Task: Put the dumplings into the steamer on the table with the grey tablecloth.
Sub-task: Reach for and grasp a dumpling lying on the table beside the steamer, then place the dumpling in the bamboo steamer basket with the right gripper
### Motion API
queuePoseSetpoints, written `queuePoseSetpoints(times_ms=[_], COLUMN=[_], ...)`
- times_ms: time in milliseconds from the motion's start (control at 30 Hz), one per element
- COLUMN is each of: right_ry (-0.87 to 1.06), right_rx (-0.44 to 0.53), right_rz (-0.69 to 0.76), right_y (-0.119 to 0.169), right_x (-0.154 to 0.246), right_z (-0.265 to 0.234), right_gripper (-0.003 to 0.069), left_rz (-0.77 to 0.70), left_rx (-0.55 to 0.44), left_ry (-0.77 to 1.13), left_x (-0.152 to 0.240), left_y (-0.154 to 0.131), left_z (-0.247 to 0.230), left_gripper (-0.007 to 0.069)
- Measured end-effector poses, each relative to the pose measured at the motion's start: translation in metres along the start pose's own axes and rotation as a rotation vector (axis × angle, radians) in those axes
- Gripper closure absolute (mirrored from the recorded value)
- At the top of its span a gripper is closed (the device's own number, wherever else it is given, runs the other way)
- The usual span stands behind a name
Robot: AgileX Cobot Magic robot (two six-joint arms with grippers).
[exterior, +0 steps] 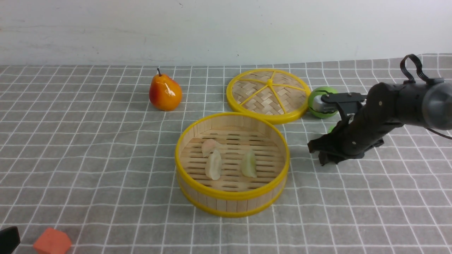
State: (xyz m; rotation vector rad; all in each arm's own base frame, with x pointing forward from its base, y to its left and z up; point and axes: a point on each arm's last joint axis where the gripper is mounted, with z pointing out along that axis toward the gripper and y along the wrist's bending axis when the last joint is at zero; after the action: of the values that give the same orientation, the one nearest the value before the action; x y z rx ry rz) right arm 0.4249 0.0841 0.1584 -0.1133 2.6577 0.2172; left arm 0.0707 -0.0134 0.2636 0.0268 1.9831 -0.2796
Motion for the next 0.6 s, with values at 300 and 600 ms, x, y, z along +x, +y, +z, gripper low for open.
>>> queuePoseSetpoints(times_ms=[300, 600], right_ry=[-0.001, -0.284], right_rx=[-0.019, -0.205], right_rz=[-0.052, -0.29], right_y=[0.016, 0.119], right_x=[-0.007, -0.031], right_z=[-0.042, -0.082], right_gripper=[0.0421, 0.0422], left_rz=[0.002, 0.016], left_rx=[0.001, -0.004], left_ry=[-0.003, -0.012], left_x=[0.0, -0.001], left_y=[0.0, 0.0], left_z=[0.0, 0.0], left_gripper=[0.0403, 0.0403])
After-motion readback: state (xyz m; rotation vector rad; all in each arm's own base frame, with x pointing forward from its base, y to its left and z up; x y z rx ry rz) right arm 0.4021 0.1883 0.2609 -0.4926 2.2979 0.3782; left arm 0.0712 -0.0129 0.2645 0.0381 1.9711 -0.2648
